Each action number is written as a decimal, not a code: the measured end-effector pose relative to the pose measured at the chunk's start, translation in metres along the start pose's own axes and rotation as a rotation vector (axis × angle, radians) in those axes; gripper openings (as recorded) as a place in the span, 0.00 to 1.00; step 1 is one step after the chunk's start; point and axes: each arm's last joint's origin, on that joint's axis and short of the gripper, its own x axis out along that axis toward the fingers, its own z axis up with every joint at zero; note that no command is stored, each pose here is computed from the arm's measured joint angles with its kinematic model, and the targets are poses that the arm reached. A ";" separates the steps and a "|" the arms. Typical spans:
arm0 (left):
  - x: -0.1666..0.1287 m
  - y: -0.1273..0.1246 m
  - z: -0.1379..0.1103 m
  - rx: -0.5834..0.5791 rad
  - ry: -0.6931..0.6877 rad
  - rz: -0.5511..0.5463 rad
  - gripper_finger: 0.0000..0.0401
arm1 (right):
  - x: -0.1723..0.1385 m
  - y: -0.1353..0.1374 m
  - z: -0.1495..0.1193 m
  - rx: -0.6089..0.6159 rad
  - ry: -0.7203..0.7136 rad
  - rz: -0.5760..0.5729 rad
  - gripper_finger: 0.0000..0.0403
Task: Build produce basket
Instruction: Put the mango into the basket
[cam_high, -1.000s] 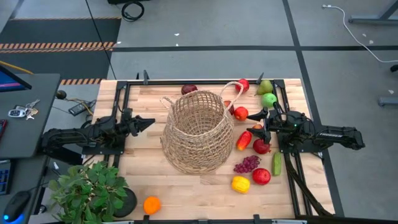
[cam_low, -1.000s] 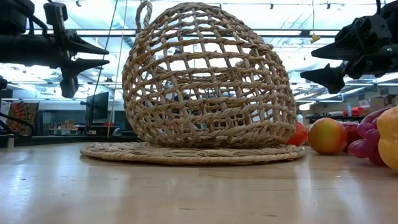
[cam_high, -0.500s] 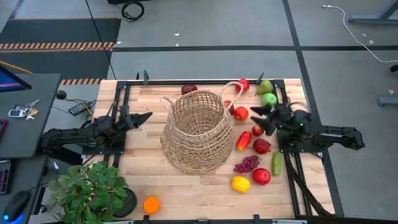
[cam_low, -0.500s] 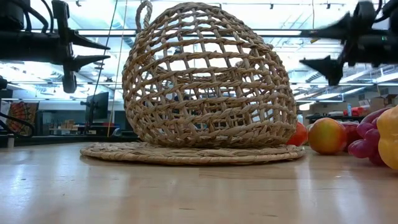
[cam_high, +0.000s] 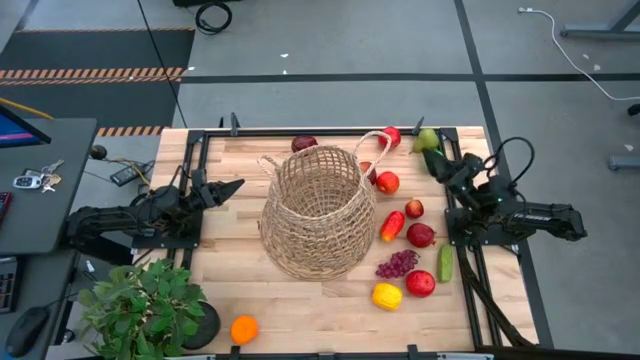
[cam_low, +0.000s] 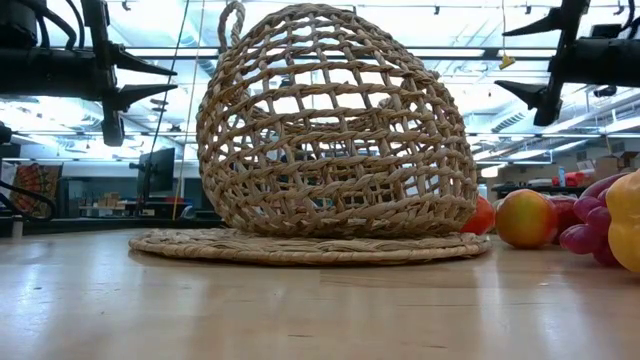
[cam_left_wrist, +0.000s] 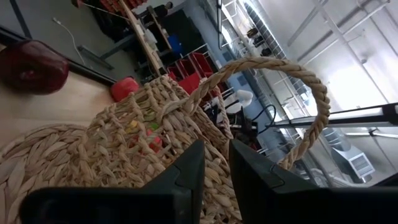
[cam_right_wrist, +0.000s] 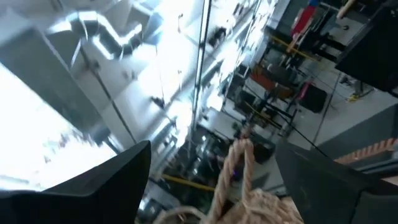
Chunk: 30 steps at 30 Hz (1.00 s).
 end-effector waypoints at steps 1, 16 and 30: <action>0.000 0.000 0.000 0.000 0.000 0.000 0.20 | 0.000 0.001 0.001 0.015 -0.014 0.004 0.87; 0.000 0.000 0.000 0.001 0.001 0.001 0.21 | 0.013 0.026 0.009 0.198 0.021 0.032 0.87; 0.000 0.000 0.000 0.002 0.001 0.001 0.22 | 0.084 0.061 -0.007 0.026 -0.026 -0.310 0.87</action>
